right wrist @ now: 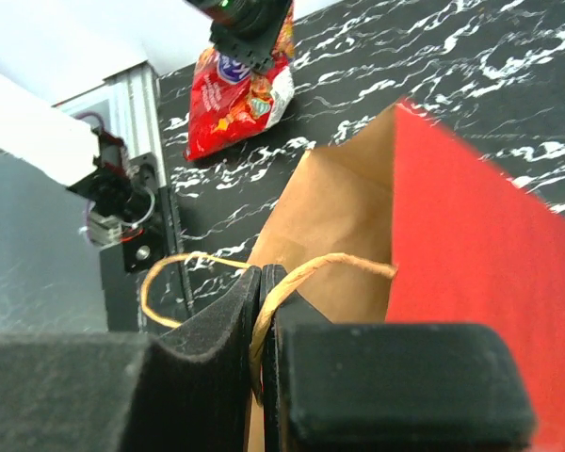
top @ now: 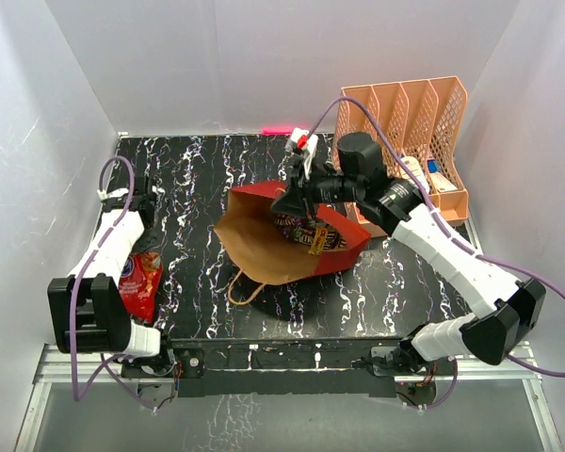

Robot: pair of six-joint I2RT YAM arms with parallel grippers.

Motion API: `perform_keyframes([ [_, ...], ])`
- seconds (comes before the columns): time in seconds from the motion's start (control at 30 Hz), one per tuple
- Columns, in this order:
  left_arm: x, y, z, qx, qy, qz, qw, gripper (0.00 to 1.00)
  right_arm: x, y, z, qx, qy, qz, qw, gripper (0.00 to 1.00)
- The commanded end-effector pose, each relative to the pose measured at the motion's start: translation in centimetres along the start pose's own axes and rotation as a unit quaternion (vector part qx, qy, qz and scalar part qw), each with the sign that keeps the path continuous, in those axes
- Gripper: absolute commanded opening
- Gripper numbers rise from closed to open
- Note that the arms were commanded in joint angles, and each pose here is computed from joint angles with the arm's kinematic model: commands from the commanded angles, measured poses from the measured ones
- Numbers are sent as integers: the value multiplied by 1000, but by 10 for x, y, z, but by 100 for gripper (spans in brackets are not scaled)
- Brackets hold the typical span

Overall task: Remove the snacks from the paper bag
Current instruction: Place the snack at the corner of the board.

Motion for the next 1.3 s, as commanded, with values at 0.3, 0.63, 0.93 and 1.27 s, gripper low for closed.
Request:
perform_keyframes([
  [0.3, -8, -28, -31, -186, -37, 49, 981, 59, 9, -10, 53, 93, 15, -74, 993, 7],
  [0.63, 4, -126, -47, -413, -50, -1, 910, 98, -24, 16, 101, 157, 57, -74, 983, 7],
  [0.93, -51, -182, -49, -549, -51, 26, 834, 97, -23, 7, 91, 112, 41, -135, 984, 7],
  [1.27, -78, -229, -54, -645, 28, -9, 764, 92, -14, 5, 72, 40, 60, -158, 985, 7],
])
Point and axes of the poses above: each gripper's point midway between its finger pads, its own y axis out along the fingers, its own z axis along the line the jaws close on, x = y × z, the point moved 2 cm from there along -y, back along the fingers, and after that the axes turned 3 degrees about y, right-handed, at the moved point
